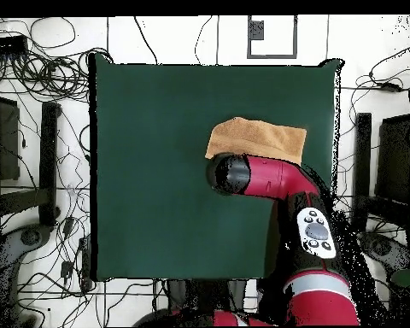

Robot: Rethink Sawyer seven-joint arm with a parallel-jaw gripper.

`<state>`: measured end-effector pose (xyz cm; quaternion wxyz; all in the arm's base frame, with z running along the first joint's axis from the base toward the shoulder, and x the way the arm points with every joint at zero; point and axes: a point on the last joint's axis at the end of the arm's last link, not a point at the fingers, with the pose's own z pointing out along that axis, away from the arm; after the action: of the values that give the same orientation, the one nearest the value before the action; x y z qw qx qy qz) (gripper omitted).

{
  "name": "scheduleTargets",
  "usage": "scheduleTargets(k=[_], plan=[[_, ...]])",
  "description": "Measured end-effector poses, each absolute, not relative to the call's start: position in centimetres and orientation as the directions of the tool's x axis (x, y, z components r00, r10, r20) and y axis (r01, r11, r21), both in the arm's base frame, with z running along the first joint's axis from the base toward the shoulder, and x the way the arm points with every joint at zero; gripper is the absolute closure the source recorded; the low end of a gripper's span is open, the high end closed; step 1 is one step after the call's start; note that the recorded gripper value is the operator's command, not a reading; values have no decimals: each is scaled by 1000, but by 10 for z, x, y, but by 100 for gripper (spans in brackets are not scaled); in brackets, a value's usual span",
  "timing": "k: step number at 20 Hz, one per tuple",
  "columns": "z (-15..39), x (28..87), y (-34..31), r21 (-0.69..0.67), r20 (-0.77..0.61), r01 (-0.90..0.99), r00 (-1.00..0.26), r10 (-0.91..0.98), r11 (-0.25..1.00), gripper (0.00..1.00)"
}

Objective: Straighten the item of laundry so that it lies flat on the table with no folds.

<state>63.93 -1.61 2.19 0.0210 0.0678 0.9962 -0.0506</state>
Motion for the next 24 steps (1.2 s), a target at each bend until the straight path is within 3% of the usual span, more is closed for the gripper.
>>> scheduleTargets(k=[15, 24], plan=[[46, 679, -64, -43, -30, 219, -976, 218, 975, 0], [24, 697, -79, 2, 28, 82, -996, 82, 997, 0]])
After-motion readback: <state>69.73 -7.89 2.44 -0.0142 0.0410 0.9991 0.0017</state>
